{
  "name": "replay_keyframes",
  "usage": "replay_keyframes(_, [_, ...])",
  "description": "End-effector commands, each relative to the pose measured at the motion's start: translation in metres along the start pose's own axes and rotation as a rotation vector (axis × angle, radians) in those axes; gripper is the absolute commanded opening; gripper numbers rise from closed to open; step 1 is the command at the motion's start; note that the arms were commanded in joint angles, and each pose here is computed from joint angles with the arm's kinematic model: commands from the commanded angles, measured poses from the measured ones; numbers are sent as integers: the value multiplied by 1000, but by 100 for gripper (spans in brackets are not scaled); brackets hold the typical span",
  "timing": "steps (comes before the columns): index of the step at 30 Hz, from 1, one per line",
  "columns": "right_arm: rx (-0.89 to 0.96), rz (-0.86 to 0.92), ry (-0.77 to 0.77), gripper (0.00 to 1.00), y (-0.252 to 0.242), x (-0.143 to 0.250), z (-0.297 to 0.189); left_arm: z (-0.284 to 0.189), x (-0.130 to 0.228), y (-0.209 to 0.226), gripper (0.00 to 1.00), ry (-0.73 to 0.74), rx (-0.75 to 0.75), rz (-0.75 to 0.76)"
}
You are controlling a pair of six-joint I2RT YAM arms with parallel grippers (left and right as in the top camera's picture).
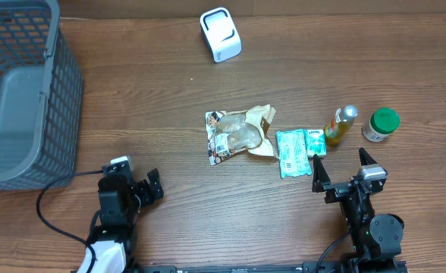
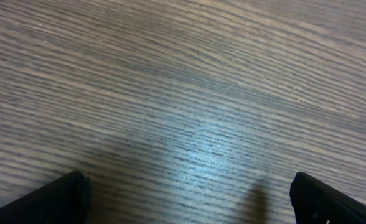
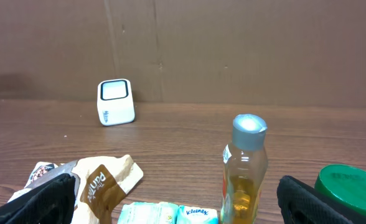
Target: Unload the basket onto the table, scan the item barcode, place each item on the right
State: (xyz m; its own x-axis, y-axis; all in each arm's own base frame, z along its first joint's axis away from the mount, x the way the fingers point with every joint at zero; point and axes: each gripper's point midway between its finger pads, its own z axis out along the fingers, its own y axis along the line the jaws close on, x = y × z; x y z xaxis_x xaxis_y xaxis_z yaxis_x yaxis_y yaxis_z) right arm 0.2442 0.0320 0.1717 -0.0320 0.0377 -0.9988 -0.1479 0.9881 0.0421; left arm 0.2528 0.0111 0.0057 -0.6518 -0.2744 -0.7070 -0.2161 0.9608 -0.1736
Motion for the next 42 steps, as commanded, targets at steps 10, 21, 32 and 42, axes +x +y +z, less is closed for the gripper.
replay_keyframes(10, [12,-5,-5,100,-3,2,0,-9,18,5,99,2,3,-2])
replay_keyframes(21, [12,-5,-5,100,-3,2,0,-26,5,1,99,-71,23,55])
replay_keyframes(32, [12,-5,-5,100,-3,2,0,-50,-40,-13,99,-296,71,137])
replay_keyframes(42, [12,-5,-5,100,-3,2,0,-70,-66,-21,99,-445,94,181])
